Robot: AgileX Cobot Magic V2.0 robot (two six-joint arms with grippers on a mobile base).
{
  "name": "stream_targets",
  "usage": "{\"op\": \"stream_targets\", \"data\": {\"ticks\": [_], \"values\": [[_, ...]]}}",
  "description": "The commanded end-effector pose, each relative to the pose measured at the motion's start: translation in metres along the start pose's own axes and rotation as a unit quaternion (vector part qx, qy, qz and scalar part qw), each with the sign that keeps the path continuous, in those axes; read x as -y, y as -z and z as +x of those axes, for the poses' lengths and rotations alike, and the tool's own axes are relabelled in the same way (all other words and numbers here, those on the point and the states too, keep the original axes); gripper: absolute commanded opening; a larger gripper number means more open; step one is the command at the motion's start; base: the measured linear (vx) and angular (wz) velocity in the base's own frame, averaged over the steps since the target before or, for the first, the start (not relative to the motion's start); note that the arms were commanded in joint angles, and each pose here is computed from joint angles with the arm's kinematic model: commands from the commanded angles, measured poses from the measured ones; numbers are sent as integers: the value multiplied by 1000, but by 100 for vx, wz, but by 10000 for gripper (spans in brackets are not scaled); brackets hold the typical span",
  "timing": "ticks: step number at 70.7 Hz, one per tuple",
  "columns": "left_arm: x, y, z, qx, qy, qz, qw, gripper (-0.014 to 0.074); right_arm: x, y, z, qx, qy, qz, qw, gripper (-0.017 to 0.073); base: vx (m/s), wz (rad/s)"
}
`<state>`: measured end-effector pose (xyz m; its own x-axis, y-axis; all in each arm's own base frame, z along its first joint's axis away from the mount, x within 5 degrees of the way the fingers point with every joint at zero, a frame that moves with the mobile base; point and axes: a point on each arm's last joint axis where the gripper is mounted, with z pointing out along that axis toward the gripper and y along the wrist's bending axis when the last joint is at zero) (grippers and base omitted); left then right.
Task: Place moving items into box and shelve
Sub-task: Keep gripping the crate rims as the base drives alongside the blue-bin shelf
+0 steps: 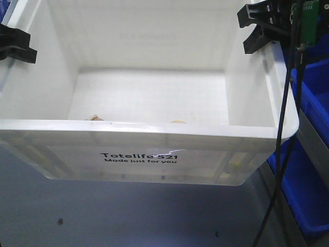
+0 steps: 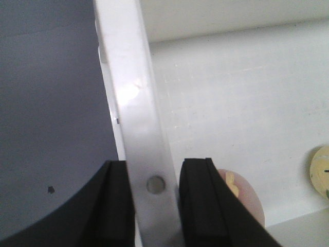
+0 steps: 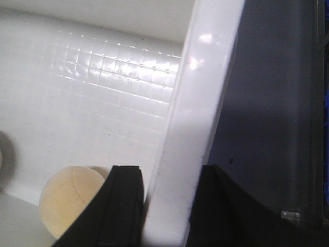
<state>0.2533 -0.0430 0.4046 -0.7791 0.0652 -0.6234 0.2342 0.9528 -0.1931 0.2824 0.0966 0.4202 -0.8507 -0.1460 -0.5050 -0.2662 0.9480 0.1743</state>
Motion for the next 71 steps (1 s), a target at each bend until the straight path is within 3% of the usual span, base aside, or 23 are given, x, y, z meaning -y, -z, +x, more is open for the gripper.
{"op": "stream_targets", "data": {"ticks": [1, 32, 71], "values": [[10, 25, -12, 89, -12, 14, 996, -17, -6, 32, 0, 58, 21, -15, 998, -12, 44, -12], [10, 25, -12, 89, -12, 14, 996, -17, -6, 32, 0, 58, 21, -15, 998, -12, 43, 5], [10, 25, -12, 89, -12, 14, 996, -17, -6, 32, 0, 58, 21, -14, 998, -12, 43, 30]]}}
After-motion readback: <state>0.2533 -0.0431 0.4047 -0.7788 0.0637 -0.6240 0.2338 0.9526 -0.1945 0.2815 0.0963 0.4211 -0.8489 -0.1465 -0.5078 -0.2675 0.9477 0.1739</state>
